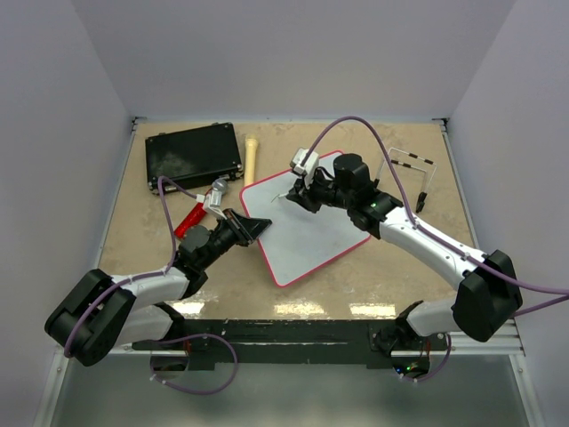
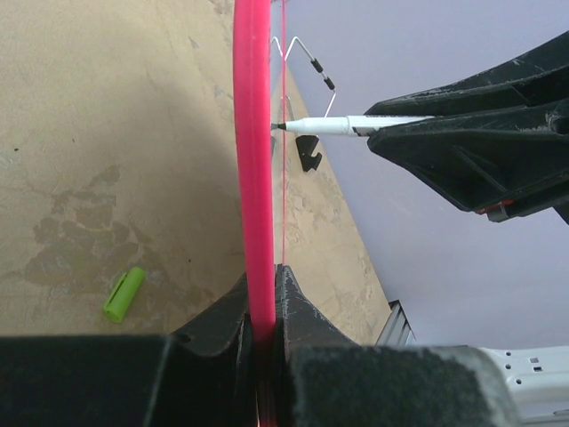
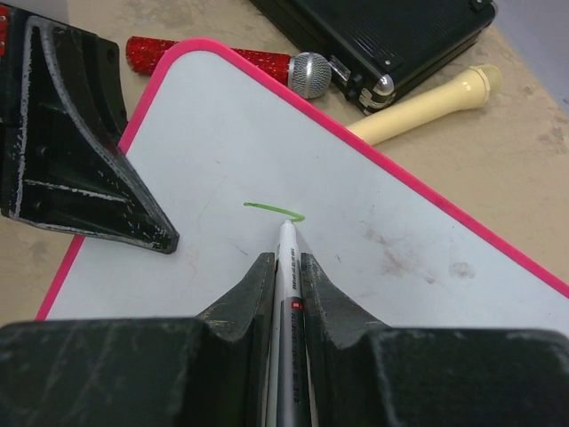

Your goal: Write a sentence on the whiteboard

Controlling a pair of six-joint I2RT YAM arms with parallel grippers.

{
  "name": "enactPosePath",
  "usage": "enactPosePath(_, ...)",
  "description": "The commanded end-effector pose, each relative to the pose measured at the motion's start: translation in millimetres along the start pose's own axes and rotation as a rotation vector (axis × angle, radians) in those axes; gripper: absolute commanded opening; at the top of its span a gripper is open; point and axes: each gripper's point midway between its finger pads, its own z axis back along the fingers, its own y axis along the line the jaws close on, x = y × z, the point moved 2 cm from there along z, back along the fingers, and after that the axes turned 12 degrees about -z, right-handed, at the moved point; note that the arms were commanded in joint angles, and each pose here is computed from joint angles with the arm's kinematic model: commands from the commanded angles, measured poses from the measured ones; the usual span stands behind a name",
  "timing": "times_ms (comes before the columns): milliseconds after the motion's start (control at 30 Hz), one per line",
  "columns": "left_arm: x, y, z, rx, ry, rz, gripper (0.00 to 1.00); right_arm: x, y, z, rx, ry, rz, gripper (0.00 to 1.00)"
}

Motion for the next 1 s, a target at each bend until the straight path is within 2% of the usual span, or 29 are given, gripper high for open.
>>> enactPosePath(0,26,-21,-3,-0.088,-0.113,-0.056,0.0,10,10,1,0.072,-0.017,0.026,0.0)
enactPosePath(600,23,-21,-5,-0.098,-0.103,-0.052,0.0,18,7,-2,0.054,-0.03,0.019,0.0)
enactPosePath(967,23,-20,-5,-0.096,-0.104,-0.059,0.0,-2,17,4,0.122,0.044,0.058,0.0)
